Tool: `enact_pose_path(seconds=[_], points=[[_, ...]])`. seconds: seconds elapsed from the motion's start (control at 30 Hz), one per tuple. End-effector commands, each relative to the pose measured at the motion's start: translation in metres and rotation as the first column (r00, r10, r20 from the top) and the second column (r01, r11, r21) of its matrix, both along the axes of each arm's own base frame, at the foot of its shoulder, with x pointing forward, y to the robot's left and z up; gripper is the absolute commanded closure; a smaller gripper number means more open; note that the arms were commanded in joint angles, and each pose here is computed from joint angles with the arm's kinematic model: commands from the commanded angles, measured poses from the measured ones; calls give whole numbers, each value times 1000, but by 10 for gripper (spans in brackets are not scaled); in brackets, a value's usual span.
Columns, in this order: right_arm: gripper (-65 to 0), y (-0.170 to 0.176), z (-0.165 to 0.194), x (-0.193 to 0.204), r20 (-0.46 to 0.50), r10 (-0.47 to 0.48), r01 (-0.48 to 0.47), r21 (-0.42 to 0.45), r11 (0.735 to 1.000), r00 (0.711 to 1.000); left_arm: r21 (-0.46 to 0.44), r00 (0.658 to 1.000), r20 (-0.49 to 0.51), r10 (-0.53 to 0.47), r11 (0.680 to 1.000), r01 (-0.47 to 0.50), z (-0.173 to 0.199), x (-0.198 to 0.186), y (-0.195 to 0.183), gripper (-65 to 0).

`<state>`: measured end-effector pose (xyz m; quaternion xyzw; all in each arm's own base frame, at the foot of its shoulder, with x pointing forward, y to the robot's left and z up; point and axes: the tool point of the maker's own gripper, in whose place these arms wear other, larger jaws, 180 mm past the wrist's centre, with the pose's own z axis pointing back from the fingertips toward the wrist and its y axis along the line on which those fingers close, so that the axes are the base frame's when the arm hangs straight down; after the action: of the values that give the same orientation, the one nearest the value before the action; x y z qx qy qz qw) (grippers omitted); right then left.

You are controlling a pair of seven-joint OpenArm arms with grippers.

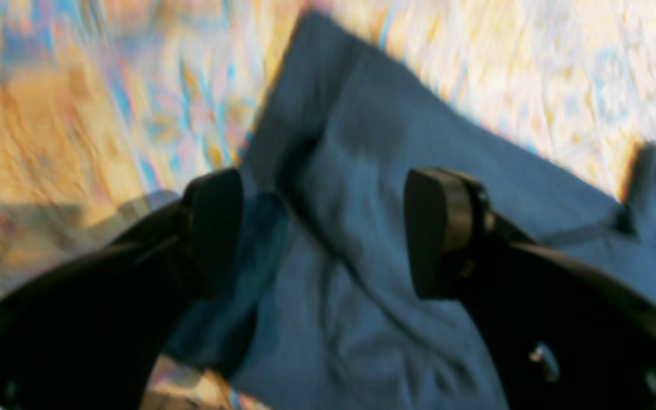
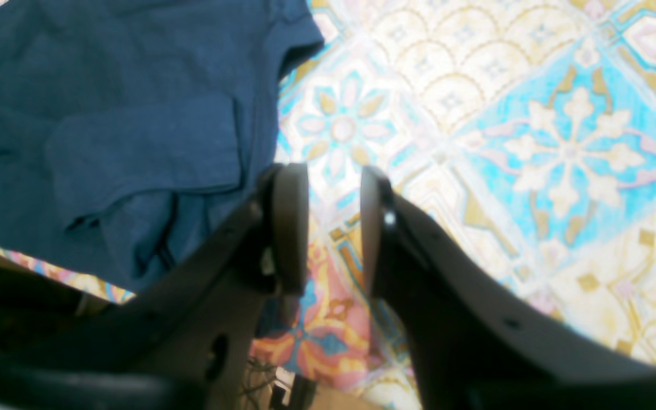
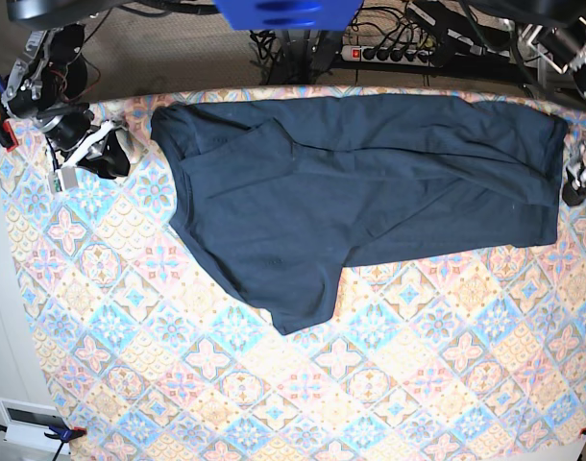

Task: Layout the t-shirt on the table in an organized manner, then fold the t-shirt properly
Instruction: 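Move both grippers to the shirt's hem edge and grasp it, then fold the hem edge over toward the folded shoulder edge with both grippers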

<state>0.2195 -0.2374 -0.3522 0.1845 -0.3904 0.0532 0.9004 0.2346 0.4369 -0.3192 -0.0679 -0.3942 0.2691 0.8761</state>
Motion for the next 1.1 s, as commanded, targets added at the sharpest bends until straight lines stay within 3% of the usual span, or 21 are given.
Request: enact_pose_path(seconds=[0.0,0.13,0.37,0.47,0.73,1.07], points=[[-149,2,18,17,75,15,-16,7,1000,997,57,999,37,-12,998,10,21,18,8,-438],[-149,18,29,43,129,68,-68,-5,998,989,101,998,9,-66,993,65,20,64,-3,-438],[-149,17,17,67,75,137,-117,-224,967,988,152,992,8,-124,981,122,-11,120,-20,-438],[-149,16,17,74,69,151,-127,-275,953,986,148,990,-19,-137,979,139,-33,125,-26,-438],[-149,19,25,88,90,166,-132,-302,944,982,99,997,23,-77,992,75,-53,132,-20,-438],[-149,19,25,88,90,165,-132,-298,945,982,163,998,47,-52,986,44,-36,128,8,-438]])
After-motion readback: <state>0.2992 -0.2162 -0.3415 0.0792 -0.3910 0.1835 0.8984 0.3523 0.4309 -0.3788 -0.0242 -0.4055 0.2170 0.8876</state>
